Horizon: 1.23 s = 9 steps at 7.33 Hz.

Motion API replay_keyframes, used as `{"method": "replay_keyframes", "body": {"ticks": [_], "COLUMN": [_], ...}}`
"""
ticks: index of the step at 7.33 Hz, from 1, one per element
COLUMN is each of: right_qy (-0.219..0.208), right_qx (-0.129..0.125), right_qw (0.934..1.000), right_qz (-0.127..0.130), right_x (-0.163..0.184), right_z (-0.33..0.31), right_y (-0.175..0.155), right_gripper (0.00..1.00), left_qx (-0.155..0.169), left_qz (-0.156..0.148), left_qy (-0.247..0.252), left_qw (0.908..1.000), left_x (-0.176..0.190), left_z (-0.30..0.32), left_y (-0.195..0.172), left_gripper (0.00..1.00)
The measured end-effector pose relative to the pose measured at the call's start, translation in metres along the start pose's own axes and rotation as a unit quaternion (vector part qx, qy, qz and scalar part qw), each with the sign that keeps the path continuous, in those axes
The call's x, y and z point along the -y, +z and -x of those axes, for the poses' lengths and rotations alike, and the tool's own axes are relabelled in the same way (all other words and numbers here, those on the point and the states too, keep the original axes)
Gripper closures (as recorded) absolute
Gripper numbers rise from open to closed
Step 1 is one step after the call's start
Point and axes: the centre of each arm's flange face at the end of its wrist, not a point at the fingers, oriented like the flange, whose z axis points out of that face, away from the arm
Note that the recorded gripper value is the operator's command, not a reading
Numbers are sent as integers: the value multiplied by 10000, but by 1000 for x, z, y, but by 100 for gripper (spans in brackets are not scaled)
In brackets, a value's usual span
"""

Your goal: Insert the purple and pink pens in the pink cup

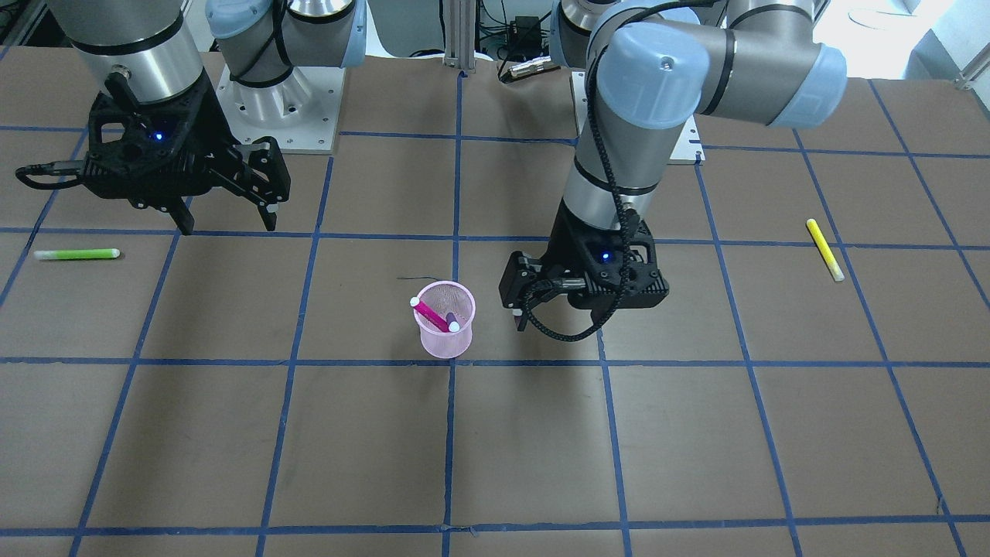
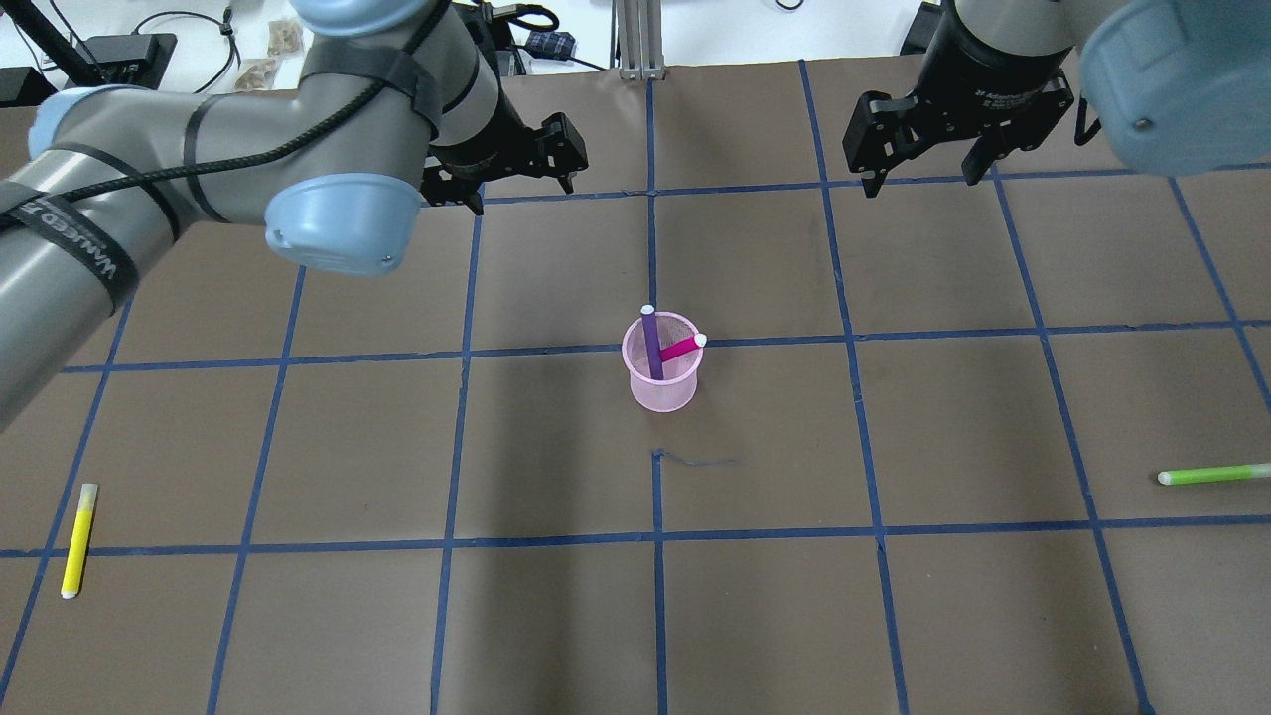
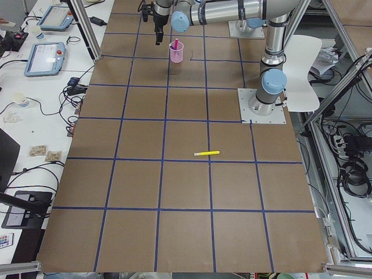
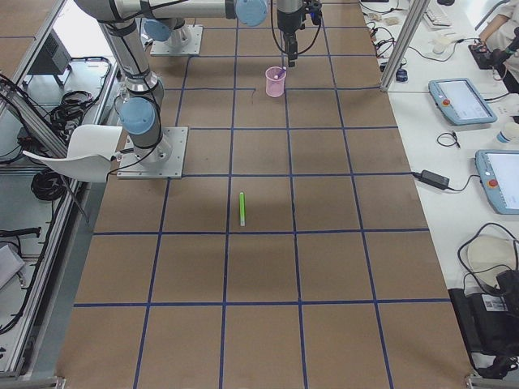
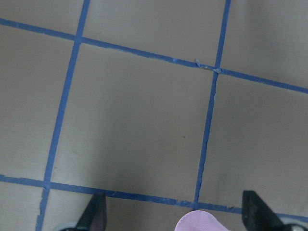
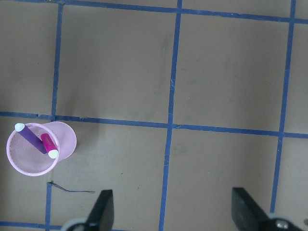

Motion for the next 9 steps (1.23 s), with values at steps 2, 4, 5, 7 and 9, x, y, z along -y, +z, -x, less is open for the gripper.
{"method": "replay_keyframes", "body": {"ticks": [2,4,5,7,9], "right_qy": [0,0,0,0,0], "right_qx": [5,7,8,10,11], "right_qw": [10000,10000,10000,10000,10000], "right_qz": [3,3,2,1,-2], "right_x": [0,0,0,0,0], "right_z": [0,0,0,0,0], "right_y": [0,0,0,0,0], "right_gripper": [12,12,12,12,11], "left_qx": [143,333,533,732,756], "left_qz": [268,457,611,957,1159], "left_qy": [-41,-150,168,687,800], "left_qw": [9995,9983,9966,9903,9871], "left_x": [2,0,-10,-35,-51], "left_z": [48,99,114,124,126], "left_y": [-32,-61,-73,-98,-106], "left_gripper": [0,0,0,0,0]}}
